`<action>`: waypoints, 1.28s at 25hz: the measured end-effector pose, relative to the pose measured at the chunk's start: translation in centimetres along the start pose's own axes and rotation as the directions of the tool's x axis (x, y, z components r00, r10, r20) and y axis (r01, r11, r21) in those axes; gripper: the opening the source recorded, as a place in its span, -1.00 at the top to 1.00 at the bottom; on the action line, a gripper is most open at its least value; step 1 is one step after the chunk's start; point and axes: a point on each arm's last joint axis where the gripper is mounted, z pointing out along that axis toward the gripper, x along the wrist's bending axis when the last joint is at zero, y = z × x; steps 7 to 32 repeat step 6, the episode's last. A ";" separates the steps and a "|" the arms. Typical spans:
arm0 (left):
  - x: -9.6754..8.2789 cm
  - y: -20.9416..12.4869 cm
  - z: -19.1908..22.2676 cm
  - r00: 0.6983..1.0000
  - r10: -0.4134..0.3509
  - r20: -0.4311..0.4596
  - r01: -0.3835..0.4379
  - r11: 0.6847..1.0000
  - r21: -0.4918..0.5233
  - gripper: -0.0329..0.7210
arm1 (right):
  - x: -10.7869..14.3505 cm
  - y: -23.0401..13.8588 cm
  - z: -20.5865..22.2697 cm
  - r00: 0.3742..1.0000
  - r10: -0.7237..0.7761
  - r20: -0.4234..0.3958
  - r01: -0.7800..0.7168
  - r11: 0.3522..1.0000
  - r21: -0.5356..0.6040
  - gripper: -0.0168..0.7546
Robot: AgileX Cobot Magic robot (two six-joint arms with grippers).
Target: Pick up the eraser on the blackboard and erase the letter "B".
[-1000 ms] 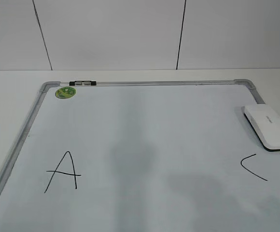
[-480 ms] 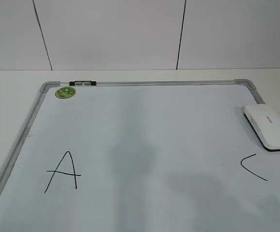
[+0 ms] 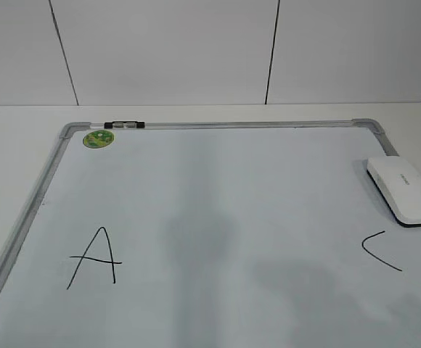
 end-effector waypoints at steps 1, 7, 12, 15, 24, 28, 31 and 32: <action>0.0 0.0 0.0 1.000 0.000 0.000 0.000 1.000 0.000 0.26 | 0.0 0.0 0.0 1.000 0.000 0.000 0.000 1.000 0.000 -0.56; 0.0 0.0 0.0 1.000 0.000 0.000 0.000 1.000 0.000 0.26 | 0.0 0.0 0.0 1.000 0.002 0.000 -0.002 1.000 0.000 -0.56; 0.0 0.0 0.0 1.000 0.000 0.000 0.000 1.000 0.000 0.26 | 0.0 0.0 0.0 1.000 0.002 0.000 -0.002 1.000 0.000 -0.56; 0.0 0.0 0.0 1.000 0.000 0.000 0.000 1.000 0.000 0.26 | 0.0 0.0 0.0 1.000 0.002 0.000 -0.002 1.000 0.000 -0.56; 0.0 0.0 0.0 1.000 0.000 0.000 0.000 1.000 0.000 0.26 | 0.0 0.0 0.0 1.000 0.002 0.000 -0.002 1.000 0.000 -0.56; 0.0 0.0 0.0 1.000 0.000 0.000 0.000 1.000 0.000 0.26 | 0.0 0.0 0.0 1.000 0.002 0.000 -0.002 1.000 0.000 -0.56; 0.0 0.0 0.0 1.000 0.000 0.000 0.000 1.000 0.000 0.26 | 0.0 0.0 0.0 1.000 0.002 0.000 -0.002 1.000 0.000 -0.56; 0.0 0.0 0.0 1.000 0.000 0.000 0.000 1.000 0.000 0.26 | 0.0 0.0 0.0 1.000 0.002 0.000 -0.002 1.000 0.000 -0.56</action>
